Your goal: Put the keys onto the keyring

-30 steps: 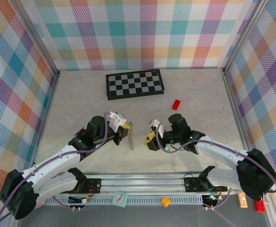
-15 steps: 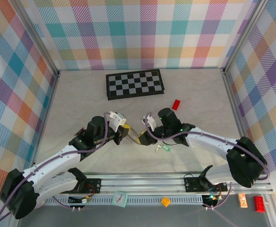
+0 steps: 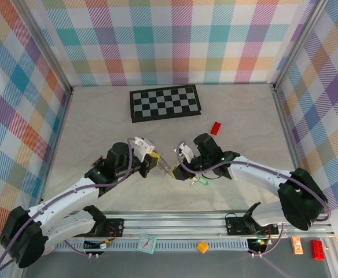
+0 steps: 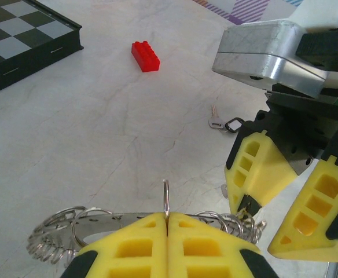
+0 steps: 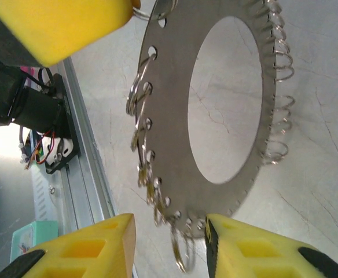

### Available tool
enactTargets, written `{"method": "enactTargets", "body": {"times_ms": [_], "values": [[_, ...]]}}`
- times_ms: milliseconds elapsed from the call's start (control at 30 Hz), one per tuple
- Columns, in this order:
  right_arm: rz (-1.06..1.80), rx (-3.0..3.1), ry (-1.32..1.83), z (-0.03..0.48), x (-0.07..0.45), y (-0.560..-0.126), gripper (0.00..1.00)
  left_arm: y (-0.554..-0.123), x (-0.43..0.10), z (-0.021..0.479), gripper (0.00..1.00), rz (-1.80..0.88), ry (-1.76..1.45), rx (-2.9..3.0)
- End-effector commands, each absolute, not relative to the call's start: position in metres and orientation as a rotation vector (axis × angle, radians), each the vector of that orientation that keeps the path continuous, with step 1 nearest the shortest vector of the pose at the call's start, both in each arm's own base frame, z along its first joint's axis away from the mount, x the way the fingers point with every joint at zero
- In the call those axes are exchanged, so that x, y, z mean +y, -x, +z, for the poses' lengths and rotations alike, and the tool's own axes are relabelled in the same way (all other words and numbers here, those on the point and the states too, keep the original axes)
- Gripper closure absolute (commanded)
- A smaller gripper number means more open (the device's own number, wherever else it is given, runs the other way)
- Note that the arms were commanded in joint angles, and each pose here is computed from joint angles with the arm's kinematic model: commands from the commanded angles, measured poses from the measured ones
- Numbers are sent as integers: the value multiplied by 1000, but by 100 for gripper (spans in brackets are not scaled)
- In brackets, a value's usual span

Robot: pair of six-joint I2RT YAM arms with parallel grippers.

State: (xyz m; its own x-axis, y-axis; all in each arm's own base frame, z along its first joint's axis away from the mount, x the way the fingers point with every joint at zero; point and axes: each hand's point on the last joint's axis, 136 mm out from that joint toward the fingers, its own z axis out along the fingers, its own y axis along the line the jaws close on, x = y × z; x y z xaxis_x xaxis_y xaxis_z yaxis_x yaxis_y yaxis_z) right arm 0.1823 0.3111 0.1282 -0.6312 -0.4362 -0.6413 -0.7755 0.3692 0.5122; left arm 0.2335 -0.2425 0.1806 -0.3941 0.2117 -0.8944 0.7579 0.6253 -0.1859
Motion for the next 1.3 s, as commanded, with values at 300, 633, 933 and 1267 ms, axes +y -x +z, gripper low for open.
{"method": "enactTargets", "body": {"times_ms": [300,633,933,1267], "values": [[1220,2179,1140,141,315,-172,68,-230,-250,190,100,-785,-776,1879],[1211,2199,1149,134,315,-171,79,-231,-251,188,100,-786,-779,1887],[1204,2207,1155,131,314,-171,83,-231,-251,189,100,-787,-779,1883],[1210,2223,1169,127,315,-169,82,-231,-251,190,100,-788,-780,1883]]}}
